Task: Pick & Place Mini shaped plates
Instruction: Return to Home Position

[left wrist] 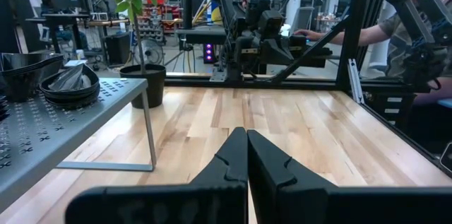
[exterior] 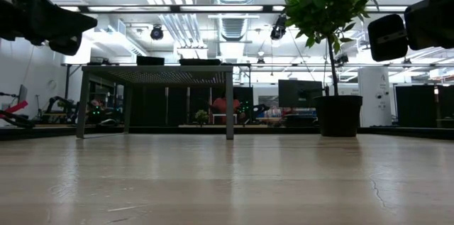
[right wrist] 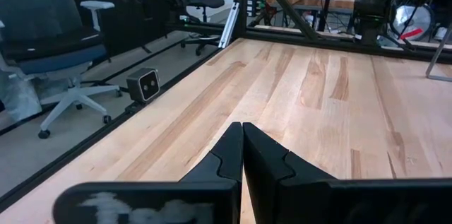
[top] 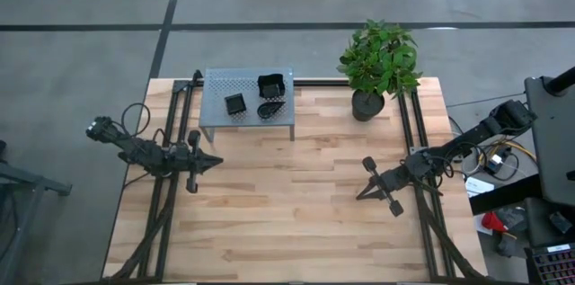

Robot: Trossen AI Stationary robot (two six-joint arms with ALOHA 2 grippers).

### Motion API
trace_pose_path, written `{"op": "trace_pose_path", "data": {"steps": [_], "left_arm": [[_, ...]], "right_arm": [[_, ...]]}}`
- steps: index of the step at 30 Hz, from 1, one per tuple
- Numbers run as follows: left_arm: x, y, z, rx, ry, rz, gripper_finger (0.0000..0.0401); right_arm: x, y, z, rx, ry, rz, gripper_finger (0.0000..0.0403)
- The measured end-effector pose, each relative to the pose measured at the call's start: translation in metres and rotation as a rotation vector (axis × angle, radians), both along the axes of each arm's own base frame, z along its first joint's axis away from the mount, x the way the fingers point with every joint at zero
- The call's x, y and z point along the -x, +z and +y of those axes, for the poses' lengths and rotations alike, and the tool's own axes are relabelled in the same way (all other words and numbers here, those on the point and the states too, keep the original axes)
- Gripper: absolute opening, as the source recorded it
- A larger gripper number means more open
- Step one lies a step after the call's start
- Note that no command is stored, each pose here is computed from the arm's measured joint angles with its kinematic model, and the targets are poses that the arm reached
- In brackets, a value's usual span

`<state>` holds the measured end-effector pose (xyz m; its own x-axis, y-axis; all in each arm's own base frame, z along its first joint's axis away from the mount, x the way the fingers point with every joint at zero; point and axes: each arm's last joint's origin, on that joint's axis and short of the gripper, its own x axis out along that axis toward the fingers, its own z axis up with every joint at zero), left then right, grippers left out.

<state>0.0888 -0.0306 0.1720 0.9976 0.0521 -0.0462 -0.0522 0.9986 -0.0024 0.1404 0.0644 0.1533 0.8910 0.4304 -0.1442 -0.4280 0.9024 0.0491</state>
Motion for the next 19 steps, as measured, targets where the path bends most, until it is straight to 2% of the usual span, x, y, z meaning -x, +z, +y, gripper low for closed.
{"op": "trace_pose_path", "data": {"steps": [19], "left_arm": [[0.0000,0.0000,0.0000,0.000,0.000,0.000,0.0000]], "right_arm": [[-0.0001,0.0001,0.0000,-0.006,-0.001,0.003,0.0008]]}}
